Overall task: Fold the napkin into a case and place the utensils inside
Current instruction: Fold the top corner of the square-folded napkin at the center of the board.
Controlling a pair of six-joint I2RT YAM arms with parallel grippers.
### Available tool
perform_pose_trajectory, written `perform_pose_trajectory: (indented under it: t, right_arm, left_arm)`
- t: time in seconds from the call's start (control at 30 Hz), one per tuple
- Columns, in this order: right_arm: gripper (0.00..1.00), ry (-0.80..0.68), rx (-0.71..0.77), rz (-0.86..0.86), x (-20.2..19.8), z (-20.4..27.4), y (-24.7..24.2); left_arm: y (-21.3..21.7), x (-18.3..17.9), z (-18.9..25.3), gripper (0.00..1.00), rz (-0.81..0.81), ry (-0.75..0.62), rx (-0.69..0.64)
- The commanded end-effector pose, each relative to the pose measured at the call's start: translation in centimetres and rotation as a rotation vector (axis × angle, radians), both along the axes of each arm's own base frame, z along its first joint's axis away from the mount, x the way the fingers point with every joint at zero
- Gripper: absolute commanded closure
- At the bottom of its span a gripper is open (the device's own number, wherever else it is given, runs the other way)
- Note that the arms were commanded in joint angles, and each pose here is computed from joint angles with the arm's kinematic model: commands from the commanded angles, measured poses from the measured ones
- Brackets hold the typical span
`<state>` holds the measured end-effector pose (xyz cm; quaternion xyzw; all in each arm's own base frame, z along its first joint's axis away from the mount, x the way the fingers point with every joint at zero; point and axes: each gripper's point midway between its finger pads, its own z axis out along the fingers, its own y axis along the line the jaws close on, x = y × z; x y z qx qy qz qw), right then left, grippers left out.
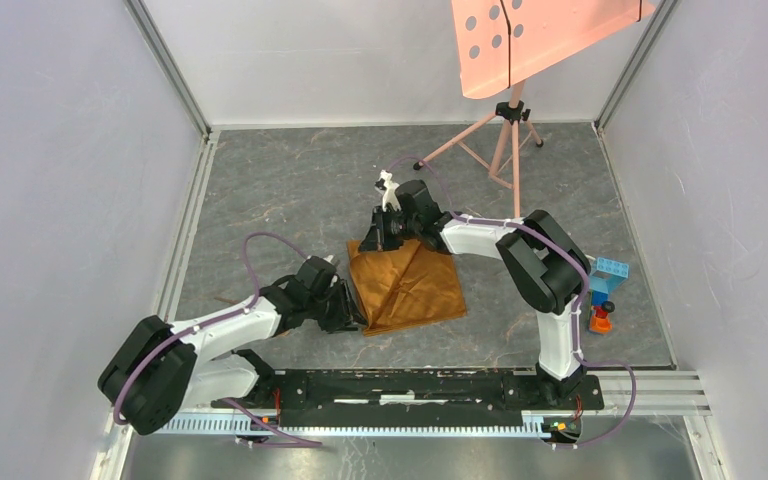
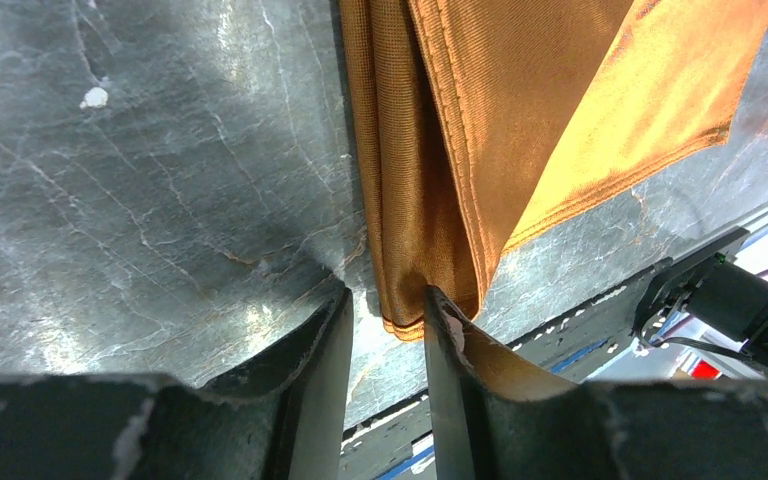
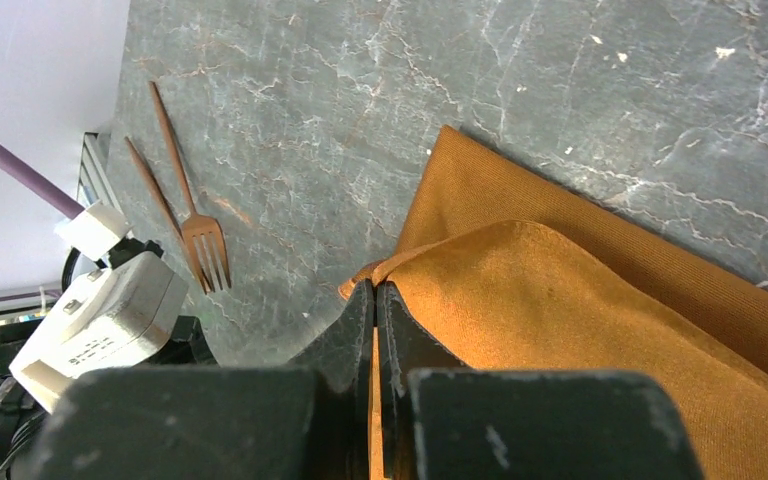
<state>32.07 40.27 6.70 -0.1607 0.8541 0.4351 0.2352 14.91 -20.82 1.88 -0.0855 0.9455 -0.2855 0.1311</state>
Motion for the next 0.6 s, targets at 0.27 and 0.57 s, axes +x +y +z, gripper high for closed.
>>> perform_pose_trajectory:
  t: [0.27,0.57]
  right_arm:
    - [1.0,-0.07,-0.028,-0.05,2.8,0.7,0.7]
    - [1.0,-0.067,-0.064,-0.067,3.3,0.4,0.5]
  left_arm:
    - [2.0,-1.9,-2.4,0.66,-0.033,0.04,0.078]
    - [2.2,-1.9,-2.6,0.67,-0.027,0.039,0.085]
